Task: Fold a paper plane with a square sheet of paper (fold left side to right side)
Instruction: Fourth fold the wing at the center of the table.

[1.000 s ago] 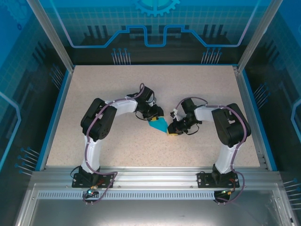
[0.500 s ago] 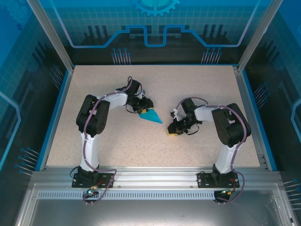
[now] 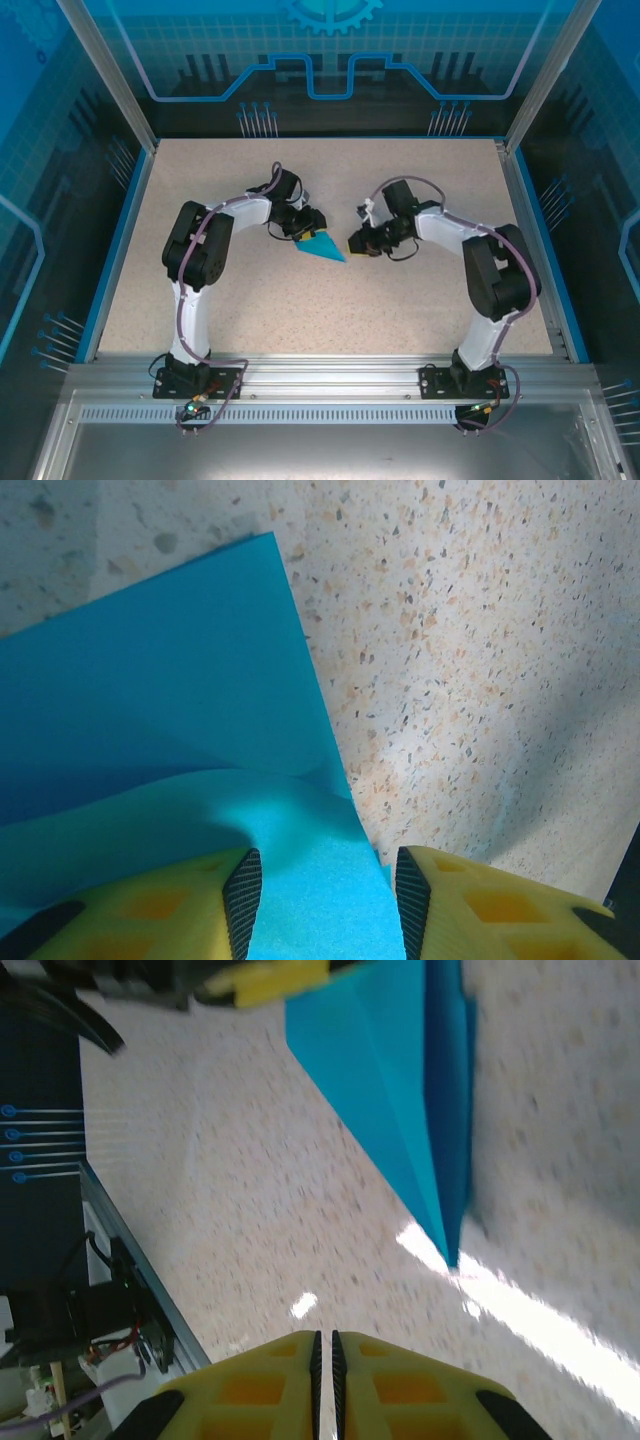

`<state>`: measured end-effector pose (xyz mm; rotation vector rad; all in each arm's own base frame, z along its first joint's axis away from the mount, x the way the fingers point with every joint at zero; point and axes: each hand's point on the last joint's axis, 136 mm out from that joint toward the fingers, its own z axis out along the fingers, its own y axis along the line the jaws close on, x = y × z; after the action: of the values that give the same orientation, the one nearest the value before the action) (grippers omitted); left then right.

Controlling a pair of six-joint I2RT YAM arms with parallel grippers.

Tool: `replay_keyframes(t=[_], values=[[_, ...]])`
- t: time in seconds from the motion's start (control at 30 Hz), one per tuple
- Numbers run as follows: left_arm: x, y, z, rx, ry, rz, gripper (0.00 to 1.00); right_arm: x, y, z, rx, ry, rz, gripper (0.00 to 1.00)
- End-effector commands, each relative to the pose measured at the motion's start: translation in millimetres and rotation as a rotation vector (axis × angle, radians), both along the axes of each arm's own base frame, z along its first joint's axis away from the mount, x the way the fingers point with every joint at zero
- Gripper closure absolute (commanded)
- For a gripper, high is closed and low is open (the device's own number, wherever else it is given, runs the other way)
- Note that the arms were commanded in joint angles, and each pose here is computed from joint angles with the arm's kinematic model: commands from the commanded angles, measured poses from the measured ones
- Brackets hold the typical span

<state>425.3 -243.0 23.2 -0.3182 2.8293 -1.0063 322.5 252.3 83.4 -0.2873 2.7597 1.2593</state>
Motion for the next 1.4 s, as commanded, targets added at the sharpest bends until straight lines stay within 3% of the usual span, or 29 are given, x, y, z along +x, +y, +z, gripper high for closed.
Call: replay_keyframes(t=[0.0, 0.37, 0.6, 0.8, 1.37], values=[[-20, 3, -37, 0.087, 0.072, -0.019, 0.54, 9, 19, -21, -0.034, 0.046, 0.002, 0.86], [-27, -2, -34, 0.084, 0.068, -0.029, 0.54, 14, 36, -60, -0.111, 0.09, 0.032, 0.86], [-34, -3, -26, 0.086, 0.053, -0.033, 0.54, 14, 39, -31, -0.014, 0.057, 0.038, 0.86], [-38, 1, -16, 0.087, 0.031, -0.024, 0.54, 19, 26, -13, -0.022, 0.014, 0.017, 0.84], [-39, 0, -6, 0.09, 0.011, -0.021, 0.51, 12, 21, -68, -0.126, 0.117, 0.022, 0.84]])
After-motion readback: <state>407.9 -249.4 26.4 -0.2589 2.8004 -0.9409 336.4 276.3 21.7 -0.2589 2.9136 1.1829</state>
